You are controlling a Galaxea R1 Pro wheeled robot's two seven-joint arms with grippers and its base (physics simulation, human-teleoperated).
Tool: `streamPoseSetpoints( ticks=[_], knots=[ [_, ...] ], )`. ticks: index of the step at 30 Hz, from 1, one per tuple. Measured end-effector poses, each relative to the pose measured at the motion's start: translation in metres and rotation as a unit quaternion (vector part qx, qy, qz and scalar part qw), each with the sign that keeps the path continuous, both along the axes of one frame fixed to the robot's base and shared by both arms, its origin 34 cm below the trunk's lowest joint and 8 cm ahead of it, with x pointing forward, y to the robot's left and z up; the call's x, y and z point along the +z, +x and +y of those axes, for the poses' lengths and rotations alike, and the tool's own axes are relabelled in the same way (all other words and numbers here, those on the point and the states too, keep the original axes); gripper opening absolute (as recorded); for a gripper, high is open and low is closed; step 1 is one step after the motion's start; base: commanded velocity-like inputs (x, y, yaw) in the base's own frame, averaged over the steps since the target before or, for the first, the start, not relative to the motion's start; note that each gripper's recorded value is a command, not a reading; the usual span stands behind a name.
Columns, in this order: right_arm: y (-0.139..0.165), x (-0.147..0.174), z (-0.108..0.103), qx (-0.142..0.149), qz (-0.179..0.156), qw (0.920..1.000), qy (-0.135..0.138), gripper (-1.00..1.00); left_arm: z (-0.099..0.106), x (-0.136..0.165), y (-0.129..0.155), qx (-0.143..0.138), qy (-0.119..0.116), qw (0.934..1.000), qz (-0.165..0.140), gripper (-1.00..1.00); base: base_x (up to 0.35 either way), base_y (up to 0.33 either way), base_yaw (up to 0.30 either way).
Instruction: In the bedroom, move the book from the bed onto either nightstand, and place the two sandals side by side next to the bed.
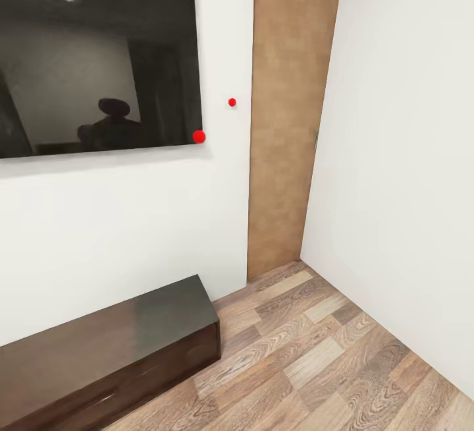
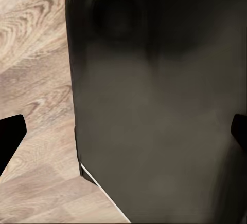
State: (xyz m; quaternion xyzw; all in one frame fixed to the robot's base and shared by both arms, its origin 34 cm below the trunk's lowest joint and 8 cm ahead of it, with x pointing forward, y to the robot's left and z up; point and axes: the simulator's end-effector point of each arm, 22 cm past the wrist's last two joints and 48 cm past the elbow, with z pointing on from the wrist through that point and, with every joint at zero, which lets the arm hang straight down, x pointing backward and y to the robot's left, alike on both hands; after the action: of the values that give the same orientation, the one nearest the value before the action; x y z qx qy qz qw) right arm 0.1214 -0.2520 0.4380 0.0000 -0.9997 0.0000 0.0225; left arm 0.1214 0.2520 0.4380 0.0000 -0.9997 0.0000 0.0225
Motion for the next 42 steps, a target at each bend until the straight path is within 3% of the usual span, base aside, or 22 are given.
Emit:
streamPoseSetpoints(
  ticks=[17,31,42],
  knots=[
    [0.004,0.0,0.0,-0.003,-0.001,1.0,0.003,1.0,-0.005,0.0,0.015,0.001,-0.004,0.9999,-0.014,1.0,0.0,0.0,-0.005],
    [0.007,0.0,0.0,-0.002,-0.005,1.0,0.003,1.0,-0.005,0.0,0.017,0.001,-0.004,0.9999,-0.017,1.0,0.0,0.0,-0.2],
    [0.008,0.0,0.0,-0.001,-0.006,1.0,0.003,1.0,-0.005,0.0,0.018,0.001,-0.004,0.9998,-0.018,1.0,0.0,0.0,-0.061]
  ],
)
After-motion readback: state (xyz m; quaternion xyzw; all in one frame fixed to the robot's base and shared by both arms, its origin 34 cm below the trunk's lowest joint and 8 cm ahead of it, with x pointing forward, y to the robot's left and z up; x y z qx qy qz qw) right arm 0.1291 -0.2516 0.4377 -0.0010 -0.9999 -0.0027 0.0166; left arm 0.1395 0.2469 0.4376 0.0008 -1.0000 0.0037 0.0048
